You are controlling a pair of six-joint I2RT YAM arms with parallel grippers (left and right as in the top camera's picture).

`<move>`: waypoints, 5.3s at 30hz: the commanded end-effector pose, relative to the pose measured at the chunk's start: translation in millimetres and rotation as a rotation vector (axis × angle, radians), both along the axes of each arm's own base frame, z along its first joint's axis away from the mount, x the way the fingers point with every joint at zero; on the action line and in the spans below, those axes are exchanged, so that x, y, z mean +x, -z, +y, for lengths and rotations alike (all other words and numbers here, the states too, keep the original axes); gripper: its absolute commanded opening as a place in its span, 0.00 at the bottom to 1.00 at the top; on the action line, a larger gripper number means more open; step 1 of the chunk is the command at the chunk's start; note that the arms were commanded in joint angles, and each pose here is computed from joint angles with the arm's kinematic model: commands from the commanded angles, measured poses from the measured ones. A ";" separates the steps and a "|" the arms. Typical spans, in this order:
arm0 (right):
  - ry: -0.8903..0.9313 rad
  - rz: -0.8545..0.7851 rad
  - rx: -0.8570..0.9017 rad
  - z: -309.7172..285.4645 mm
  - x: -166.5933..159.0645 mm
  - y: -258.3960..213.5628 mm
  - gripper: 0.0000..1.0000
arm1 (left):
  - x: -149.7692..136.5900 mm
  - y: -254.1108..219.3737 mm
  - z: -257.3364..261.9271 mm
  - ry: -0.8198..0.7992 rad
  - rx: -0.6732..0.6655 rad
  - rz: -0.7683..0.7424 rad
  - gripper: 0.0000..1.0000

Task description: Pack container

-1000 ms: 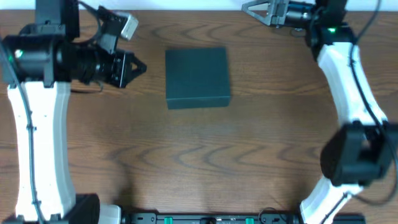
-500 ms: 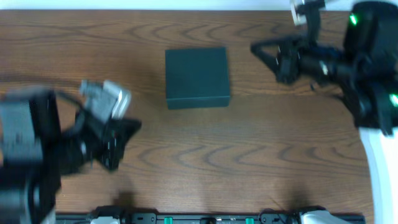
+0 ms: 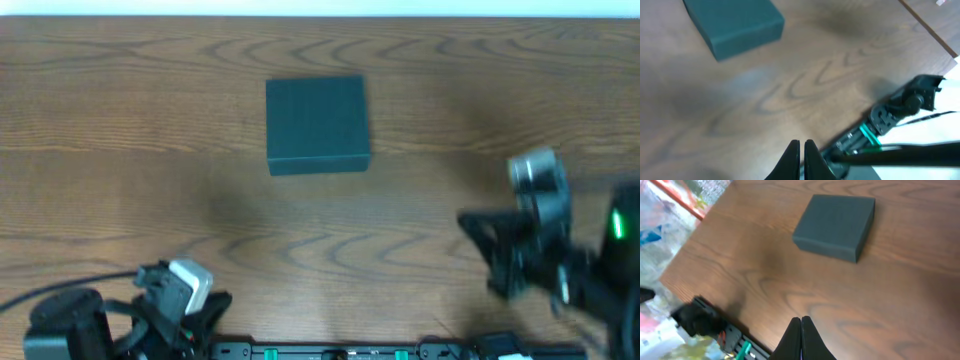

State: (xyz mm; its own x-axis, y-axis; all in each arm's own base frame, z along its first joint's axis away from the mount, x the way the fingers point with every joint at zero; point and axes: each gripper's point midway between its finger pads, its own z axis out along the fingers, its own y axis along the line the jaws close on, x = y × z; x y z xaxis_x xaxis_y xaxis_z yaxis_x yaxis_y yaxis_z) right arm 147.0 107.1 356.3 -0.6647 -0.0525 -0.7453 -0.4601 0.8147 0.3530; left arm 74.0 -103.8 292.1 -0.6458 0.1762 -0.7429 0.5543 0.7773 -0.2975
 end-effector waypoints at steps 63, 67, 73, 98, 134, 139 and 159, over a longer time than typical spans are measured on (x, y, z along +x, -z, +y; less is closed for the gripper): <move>0.106 0.187 0.145 -11.9 -99.1 158.1 0.99 | 77.1 73.7 103.3 -0.670 0.192 -0.245 0.95; 0.106 0.187 0.145 -11.8 -99.1 158.0 0.99 | 79.9 100.6 120.4 -0.731 0.287 -0.194 0.95; 0.106 0.187 0.145 -11.8 -99.1 158.0 0.99 | 90.4 136.6 123.8 -0.737 0.319 -0.141 0.95; 0.106 0.187 0.145 -11.9 -99.1 158.1 0.99 | 125.0 191.1 119.7 -0.763 0.226 -0.238 0.95; 0.106 0.187 0.145 -11.9 -99.1 158.1 0.99 | 126.2 207.9 110.1 -0.713 0.204 -0.203 0.95; 0.120 0.169 0.133 -14.5 -95.6 157.4 0.99 | 126.2 207.9 110.1 -0.713 0.204 -0.203 0.95; -0.171 -0.458 -0.240 -4.6 -2.5 189.1 0.99 | 126.2 207.9 110.0 -0.713 0.204 -0.203 0.95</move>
